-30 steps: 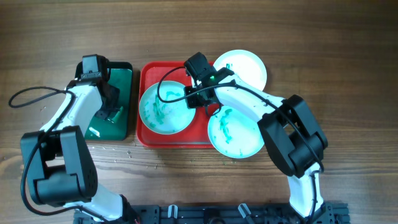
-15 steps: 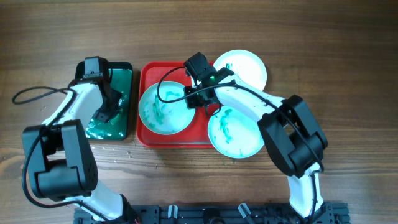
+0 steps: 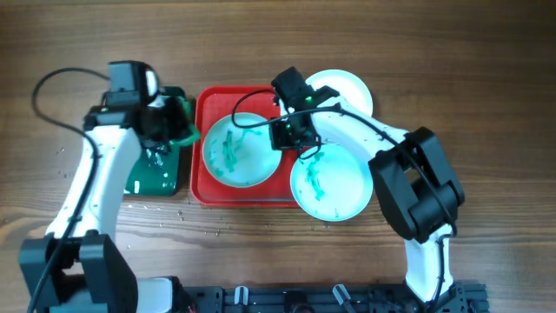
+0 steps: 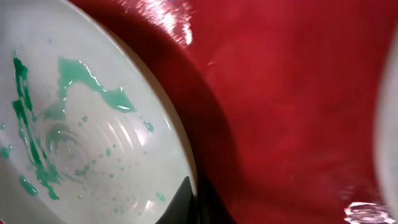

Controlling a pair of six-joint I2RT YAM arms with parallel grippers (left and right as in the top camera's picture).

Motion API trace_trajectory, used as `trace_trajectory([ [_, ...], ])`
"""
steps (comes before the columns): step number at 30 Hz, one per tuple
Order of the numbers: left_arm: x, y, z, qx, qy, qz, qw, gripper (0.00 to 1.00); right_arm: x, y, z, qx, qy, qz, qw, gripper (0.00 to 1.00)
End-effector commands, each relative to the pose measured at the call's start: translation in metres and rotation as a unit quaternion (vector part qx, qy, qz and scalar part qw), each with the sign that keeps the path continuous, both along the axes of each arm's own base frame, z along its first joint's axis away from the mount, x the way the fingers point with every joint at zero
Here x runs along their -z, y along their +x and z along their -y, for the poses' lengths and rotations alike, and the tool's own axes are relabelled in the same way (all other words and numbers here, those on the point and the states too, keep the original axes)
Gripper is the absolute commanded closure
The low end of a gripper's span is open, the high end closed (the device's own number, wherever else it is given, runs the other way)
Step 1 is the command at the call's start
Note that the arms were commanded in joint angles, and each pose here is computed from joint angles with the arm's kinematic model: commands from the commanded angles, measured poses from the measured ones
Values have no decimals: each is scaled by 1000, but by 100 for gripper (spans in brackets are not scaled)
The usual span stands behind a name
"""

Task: Clean dirty plates on tray and stack at the side
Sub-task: 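Scrub the held left plate with the sponge in the left gripper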

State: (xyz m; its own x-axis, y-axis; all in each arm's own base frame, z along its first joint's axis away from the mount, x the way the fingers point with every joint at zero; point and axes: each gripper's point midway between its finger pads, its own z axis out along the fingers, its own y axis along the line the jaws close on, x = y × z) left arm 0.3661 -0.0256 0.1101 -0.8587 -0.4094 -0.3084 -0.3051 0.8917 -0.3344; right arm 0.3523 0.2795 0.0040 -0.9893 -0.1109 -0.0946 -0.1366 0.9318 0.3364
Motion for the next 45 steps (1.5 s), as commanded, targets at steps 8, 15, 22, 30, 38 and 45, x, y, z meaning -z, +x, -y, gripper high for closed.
trace_trajectory([
  [8,60,-2,60,187,100,-33,977,96,6,2,-2,-13,14,-7,1000,96],
  [15,94,1,63,195,102,-59,974,96,2,1,-13,-55,94,-13,994,96],
  [22,103,4,72,147,64,-70,985,96,5,3,-8,-45,104,-17,993,96],
  [30,97,-18,128,234,-19,-76,969,96,5,3,-8,-43,104,-17,994,96],
  [38,110,-43,39,-119,138,-177,967,96,5,6,-8,-42,103,-12,994,96],
  [45,109,-21,68,-125,109,-122,979,96,5,6,-8,-41,102,-12,994,96],
])
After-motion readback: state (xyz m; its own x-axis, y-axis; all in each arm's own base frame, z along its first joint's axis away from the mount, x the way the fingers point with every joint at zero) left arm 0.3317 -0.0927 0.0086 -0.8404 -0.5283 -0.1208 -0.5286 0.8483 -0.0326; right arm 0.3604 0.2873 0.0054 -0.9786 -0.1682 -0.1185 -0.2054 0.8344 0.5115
